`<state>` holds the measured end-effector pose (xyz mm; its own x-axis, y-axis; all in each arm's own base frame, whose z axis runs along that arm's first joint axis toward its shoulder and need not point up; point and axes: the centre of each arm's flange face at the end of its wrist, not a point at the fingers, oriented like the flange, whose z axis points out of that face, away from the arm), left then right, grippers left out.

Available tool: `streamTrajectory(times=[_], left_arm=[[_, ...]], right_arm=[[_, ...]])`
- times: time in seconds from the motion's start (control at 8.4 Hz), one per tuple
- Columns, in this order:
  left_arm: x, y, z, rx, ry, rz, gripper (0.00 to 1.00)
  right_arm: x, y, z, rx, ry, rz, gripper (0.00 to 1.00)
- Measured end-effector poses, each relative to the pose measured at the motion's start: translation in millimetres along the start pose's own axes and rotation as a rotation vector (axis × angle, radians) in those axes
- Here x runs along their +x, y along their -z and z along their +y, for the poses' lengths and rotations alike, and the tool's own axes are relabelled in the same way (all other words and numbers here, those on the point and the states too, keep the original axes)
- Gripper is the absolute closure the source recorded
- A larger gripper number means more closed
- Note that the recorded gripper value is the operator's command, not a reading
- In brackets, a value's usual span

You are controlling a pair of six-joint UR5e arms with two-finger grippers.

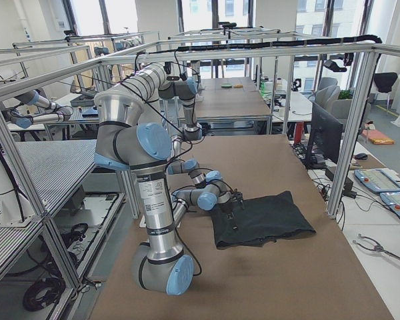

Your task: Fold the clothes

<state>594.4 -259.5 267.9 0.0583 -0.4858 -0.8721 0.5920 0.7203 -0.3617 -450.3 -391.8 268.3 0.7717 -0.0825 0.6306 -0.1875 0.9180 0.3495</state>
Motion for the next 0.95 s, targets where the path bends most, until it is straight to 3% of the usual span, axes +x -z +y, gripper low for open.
streamTrajectory(times=[0.12,0.24,0.95], left_arm=[[0.3,-0.6,0.0,0.001,0.000,0.000,0.83],[0.2,-1.0,-0.2,0.002,-0.001,-0.001,1.00],[-5.9,0.6,-6.1,0.001,-0.039,-0.010,1.00]], right_arm=[[0.3,-0.2,0.1,0.000,-0.001,0.001,0.06],[0.2,-0.2,0.1,0.000,-0.001,0.000,0.06],[0.2,-0.4,0.7,-0.001,-0.001,0.001,0.06]])
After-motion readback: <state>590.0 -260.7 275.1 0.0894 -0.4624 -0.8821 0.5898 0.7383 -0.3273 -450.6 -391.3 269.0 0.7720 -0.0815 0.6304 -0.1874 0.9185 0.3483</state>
